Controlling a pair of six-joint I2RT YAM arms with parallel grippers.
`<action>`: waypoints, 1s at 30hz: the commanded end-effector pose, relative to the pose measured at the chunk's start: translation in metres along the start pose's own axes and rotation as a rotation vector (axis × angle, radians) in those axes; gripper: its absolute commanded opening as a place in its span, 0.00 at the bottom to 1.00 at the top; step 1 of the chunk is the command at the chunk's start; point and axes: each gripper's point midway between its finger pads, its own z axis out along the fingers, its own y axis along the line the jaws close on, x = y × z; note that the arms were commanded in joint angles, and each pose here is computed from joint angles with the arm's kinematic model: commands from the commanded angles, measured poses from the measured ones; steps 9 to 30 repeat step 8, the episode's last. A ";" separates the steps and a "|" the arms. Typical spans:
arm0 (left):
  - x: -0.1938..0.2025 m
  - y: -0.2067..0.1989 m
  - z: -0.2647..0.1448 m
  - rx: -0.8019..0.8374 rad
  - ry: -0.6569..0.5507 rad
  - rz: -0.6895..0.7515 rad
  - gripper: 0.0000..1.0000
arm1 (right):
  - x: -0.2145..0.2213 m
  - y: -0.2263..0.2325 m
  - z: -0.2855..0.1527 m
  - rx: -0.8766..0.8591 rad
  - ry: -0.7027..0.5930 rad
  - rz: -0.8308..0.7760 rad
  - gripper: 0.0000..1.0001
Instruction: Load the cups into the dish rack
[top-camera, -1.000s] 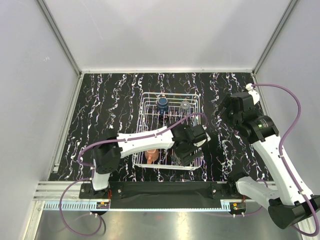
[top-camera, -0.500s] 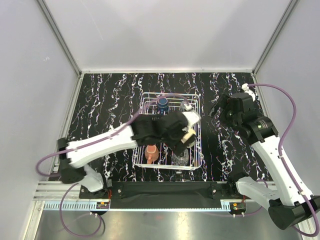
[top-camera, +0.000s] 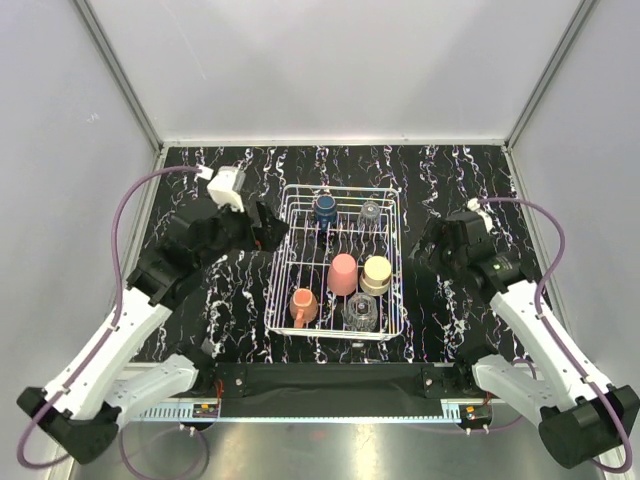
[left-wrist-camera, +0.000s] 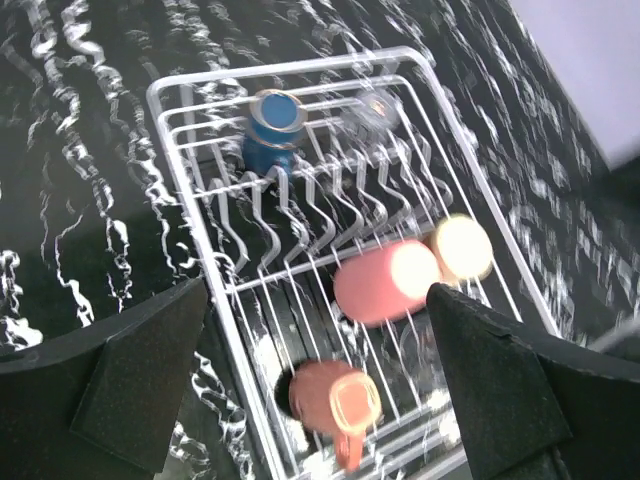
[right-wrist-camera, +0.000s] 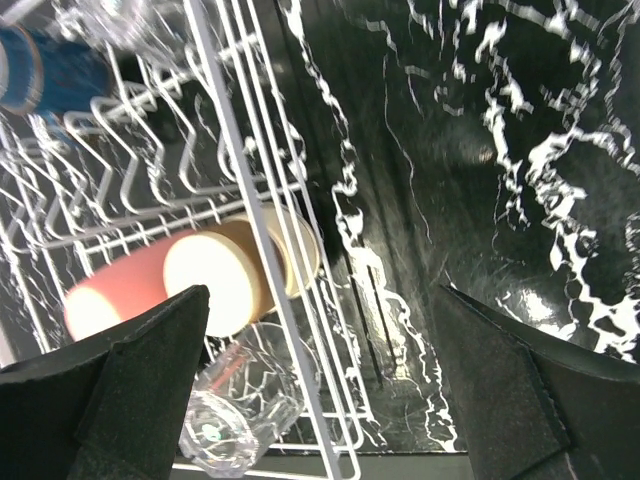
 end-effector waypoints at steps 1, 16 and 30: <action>-0.020 0.000 0.003 0.126 -0.095 -0.190 0.99 | -0.001 0.015 -0.001 -0.099 -0.023 0.030 1.00; -0.025 0.001 -0.020 0.272 -0.241 -0.263 0.99 | 0.013 0.020 0.001 -0.203 -0.018 -0.012 1.00; -0.025 0.001 -0.020 0.272 -0.241 -0.263 0.99 | 0.013 0.020 0.001 -0.203 -0.018 -0.012 1.00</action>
